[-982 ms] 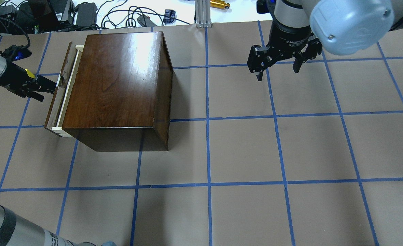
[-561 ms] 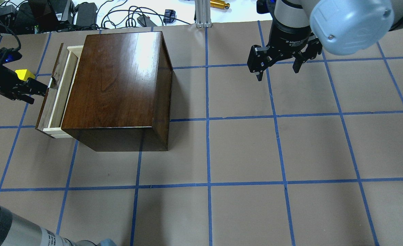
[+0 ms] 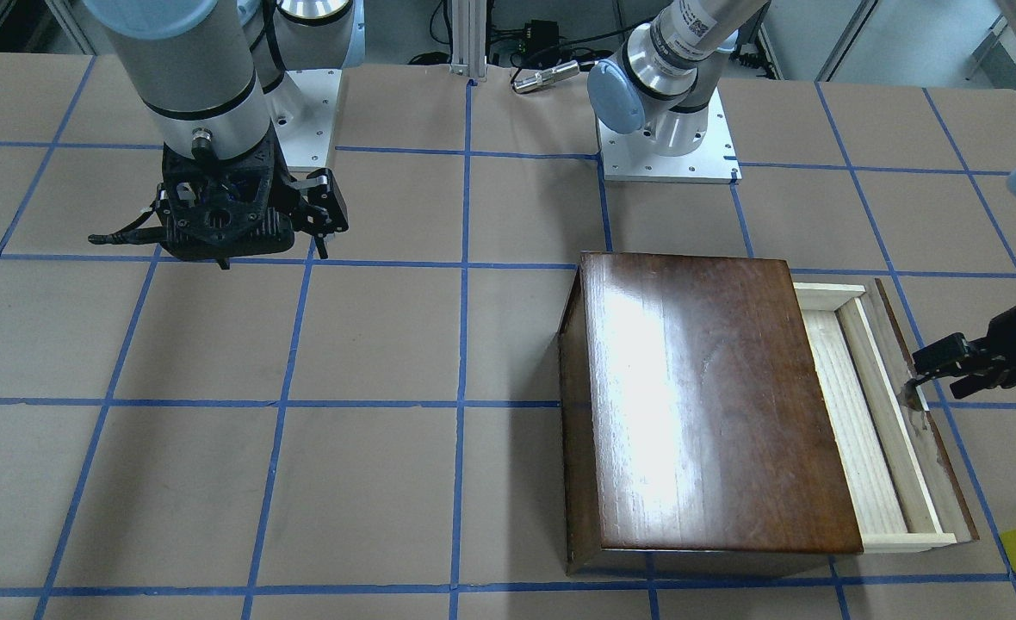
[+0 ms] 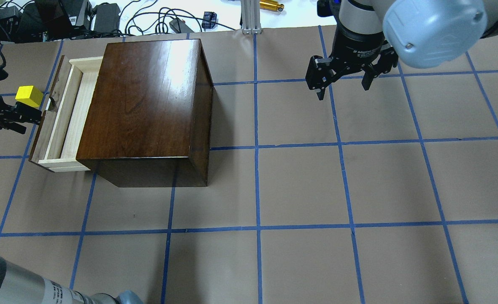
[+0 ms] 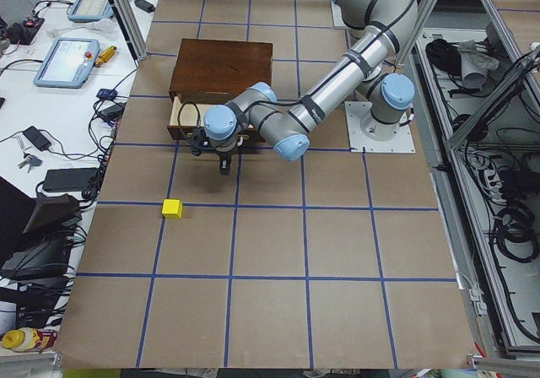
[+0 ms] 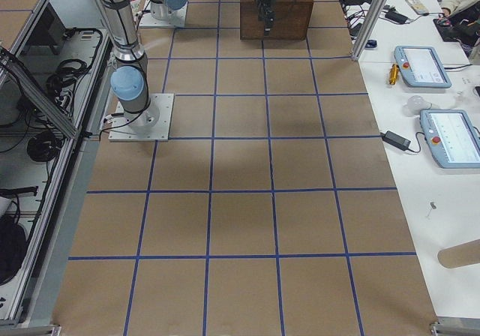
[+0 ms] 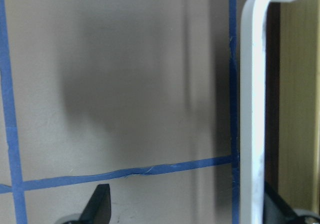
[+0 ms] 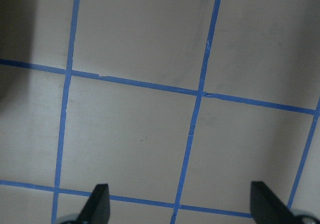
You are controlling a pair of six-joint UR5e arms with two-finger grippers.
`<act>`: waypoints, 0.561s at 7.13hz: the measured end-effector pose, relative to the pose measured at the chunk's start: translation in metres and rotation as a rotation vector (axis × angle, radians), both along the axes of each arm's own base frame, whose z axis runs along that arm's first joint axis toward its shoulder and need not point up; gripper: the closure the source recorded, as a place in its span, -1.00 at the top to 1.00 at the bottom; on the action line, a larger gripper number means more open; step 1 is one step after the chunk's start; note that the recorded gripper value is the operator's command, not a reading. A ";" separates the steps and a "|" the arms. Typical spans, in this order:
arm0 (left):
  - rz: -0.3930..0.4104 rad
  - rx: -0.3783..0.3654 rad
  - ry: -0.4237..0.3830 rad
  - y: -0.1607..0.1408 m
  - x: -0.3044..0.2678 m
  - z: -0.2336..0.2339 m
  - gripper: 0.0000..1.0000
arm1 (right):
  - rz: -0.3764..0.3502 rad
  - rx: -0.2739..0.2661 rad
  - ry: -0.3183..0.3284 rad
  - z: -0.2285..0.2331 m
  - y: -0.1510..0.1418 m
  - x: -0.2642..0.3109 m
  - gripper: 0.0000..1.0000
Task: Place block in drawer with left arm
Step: 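Pull the drawer open away from the cabinet with the left gripper, then release the handle and raise the left gripper over the cabinet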
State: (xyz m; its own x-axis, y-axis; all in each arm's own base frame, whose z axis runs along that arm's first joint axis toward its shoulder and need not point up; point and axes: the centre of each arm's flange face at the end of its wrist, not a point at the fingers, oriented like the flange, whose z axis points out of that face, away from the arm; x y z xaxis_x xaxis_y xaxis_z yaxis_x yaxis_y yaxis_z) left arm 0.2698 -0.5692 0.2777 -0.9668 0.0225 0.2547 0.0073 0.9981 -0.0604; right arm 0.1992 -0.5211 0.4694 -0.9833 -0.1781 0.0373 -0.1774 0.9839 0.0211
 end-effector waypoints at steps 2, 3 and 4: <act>0.004 -0.007 -0.006 0.002 0.002 0.006 1.00 | 0.001 0.000 0.000 0.000 0.000 0.000 1.00; 0.005 -0.013 -0.020 0.004 0.002 0.014 1.00 | 0.000 0.000 0.000 0.000 0.000 0.000 1.00; 0.004 -0.014 -0.049 0.008 0.001 0.027 1.00 | 0.000 0.000 0.000 0.000 0.000 0.000 1.00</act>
State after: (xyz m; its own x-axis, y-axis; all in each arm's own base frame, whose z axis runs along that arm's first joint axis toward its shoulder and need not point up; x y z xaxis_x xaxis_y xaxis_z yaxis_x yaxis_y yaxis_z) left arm 0.2705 -0.5615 0.3050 -0.9782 0.0221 0.2066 0.0069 0.9972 -0.0738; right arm 0.1992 -0.5211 0.4694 -0.9834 -0.1778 0.0373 -0.1772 0.9840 0.0211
